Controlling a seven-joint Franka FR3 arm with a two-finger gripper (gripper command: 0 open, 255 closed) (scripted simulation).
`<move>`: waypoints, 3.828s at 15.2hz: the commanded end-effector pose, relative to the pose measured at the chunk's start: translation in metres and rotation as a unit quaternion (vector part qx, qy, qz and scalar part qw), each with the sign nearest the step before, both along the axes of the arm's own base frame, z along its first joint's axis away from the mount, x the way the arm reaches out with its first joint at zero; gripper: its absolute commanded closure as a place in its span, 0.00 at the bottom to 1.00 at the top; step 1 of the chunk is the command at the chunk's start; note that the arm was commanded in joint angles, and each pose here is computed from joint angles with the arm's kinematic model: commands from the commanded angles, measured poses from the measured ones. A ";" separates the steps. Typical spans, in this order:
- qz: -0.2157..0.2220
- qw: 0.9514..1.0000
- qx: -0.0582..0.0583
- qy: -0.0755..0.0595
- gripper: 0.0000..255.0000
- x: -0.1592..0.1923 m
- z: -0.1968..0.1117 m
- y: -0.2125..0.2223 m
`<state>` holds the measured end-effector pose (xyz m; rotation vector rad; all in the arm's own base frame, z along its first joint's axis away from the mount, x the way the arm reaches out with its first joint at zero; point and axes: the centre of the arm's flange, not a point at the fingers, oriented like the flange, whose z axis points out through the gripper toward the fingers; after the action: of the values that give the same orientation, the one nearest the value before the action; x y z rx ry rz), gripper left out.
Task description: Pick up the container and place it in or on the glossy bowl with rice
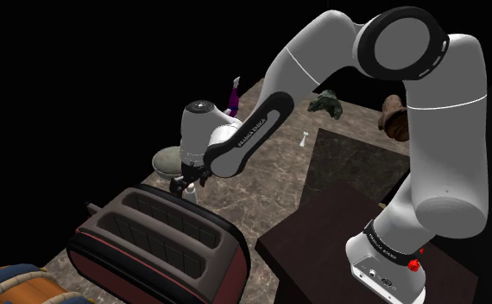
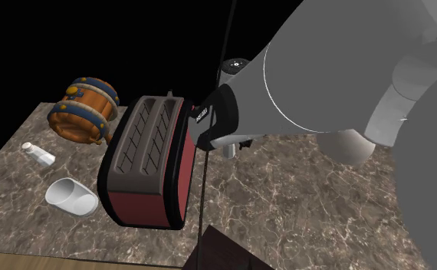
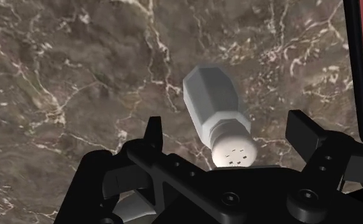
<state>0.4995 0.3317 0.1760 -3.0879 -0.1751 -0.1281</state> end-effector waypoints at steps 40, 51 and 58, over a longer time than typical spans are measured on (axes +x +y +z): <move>0.000 1.000 0.000 0.000 1.00 0.001 0.116 0.001; 0.000 1.000 0.000 0.000 1.00 0.014 0.168 -0.002; 0.000 1.000 0.000 0.000 1.00 0.104 0.180 -0.017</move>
<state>0.5907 0.3164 0.3560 -3.0869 -0.1752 -0.1291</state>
